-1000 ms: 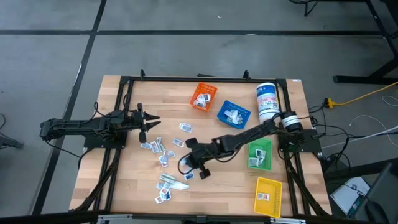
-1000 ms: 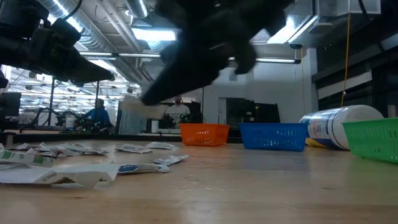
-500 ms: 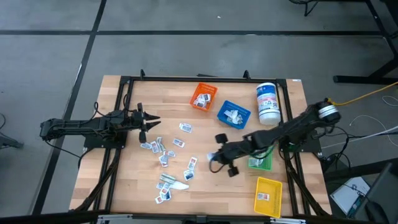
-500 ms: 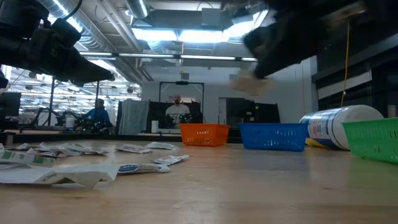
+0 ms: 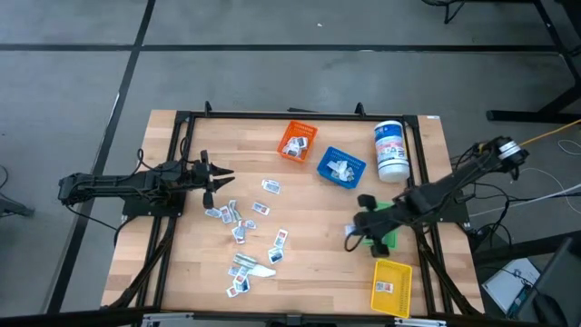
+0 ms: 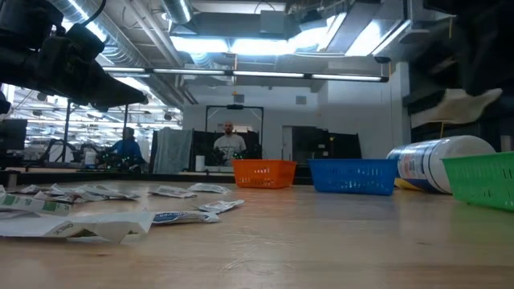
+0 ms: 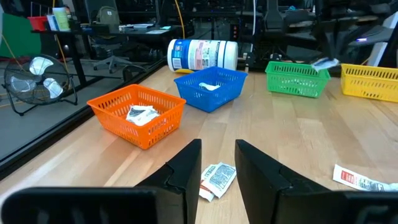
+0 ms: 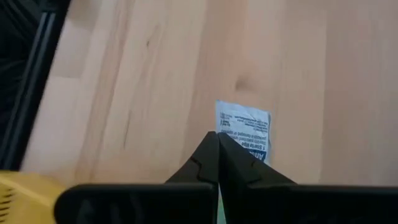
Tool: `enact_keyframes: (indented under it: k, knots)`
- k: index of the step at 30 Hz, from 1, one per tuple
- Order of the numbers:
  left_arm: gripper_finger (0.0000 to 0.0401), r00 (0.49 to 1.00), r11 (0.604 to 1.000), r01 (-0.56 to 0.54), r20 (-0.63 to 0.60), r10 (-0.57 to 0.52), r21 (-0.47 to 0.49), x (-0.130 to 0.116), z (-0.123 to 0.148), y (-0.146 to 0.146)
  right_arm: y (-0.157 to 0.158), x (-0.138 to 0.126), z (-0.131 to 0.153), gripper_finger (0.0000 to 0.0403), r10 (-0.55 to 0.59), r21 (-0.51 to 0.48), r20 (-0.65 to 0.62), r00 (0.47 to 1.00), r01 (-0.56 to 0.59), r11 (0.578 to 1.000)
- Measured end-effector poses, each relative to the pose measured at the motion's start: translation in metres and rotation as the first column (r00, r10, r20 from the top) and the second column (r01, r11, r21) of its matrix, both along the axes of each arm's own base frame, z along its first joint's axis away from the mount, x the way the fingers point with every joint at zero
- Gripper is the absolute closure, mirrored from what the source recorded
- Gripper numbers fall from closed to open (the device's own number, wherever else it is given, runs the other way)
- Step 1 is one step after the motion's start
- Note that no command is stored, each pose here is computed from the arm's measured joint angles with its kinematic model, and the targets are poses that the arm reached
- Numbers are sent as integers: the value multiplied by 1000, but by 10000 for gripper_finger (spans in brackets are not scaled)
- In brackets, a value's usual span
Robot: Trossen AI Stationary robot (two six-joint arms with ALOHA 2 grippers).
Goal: Pick & Place First Aid Supplies
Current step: Put the blue alcohol pad into the green basket
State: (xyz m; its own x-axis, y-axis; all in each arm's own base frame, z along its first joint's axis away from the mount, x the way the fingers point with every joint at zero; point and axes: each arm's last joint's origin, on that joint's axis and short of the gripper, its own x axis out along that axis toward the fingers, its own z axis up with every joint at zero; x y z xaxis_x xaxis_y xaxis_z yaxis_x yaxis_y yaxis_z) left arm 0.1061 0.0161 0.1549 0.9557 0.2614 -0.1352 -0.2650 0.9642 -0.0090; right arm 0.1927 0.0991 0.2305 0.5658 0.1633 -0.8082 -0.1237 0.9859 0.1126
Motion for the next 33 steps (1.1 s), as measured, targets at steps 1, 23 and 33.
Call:
enact_keyframes:
  k: [1,23,33]
  knots:
    - [308,1000,1000,0,0,0,0,0,0,0,0,-4,1,402,-24,2,-10,1000,24,1000]
    - [308,1000,1000,-1,0,1,0,0,0,0,-4,-42,-3,394,-435,-5,-231,870,446,895]
    - [308,1000,1000,-1,0,1,0,0,0,0,-4,-41,-4,394,-428,-13,-231,874,437,899]
